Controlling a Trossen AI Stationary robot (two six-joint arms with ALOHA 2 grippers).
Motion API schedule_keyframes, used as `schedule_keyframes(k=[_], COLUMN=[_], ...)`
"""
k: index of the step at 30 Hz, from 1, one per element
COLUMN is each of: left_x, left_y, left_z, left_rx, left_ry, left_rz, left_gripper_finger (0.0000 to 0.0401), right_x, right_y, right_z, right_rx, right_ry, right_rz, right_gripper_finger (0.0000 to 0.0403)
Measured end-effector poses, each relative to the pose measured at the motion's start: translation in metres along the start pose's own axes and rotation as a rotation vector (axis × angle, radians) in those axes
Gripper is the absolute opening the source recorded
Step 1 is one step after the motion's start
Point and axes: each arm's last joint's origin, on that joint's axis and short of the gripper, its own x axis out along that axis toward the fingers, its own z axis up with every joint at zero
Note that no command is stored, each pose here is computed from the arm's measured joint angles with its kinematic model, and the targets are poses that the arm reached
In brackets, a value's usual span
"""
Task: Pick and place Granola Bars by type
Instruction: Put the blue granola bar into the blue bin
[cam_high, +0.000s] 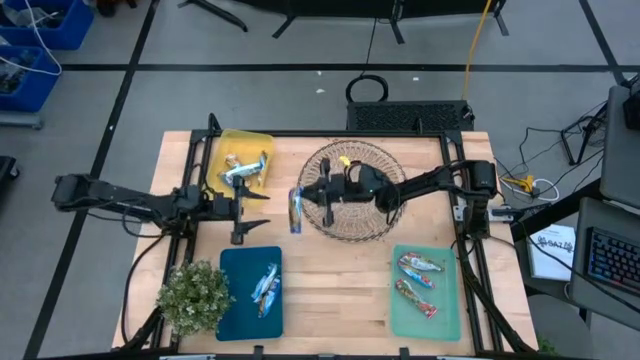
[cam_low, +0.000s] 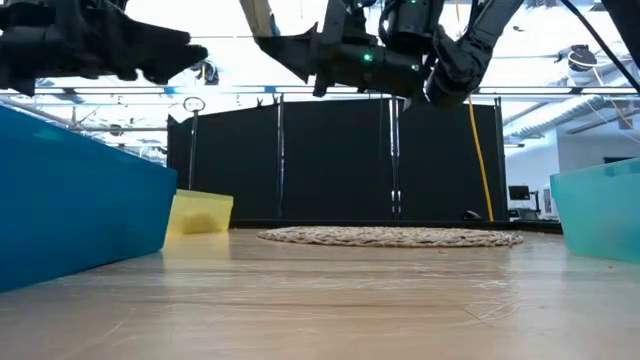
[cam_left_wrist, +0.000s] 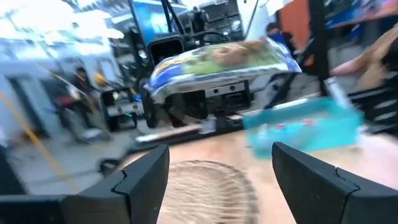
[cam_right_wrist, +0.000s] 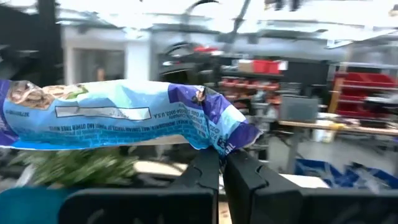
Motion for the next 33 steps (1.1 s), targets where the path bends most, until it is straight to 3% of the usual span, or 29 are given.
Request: schedule_keyframes(k=[6,12,18,24,29,33], left_x=[0.014,0.036,0.072,0.095,0.099,0.094], left_y=[-0.002,-0.001,-0.002,-0.013,-0.022,-0.03], left_z=[-0.005,-0.007,0.007,0.03,0.047,0.054], left_rx=[0.136,0.239,0.464,0.728,0.752,0.799], left_ry=[-0.031,0.034,0.087,0.184,0.243,0.281], left_rz=[0.077,0.163,0.227,0.383,0.497,0.527], left_gripper_finger=[0.0282,0.0282,0.0282,0.0282,0.0282,0.0282], right_x=[-0.001,-0.002,-0.002,-0.004,-0.006,-0.006], right_y=[-0.008,-0.01,-0.011,-0.02,-0.025,-0.026], right_z=[0.006,0.009,0.009,0.009,0.008,0.008], right_rx=[0.024,0.033,0.04,0.042,0.053,0.053], right_ry=[-0.067,-0.092,-0.092,-0.099,-0.094,-0.094], right_rz=[-0.095,-0.162,-0.167,-0.259,-0.27,-0.27], right_gripper_finger=[0.0,0.0,0.0,0.0,0.0,0.0])
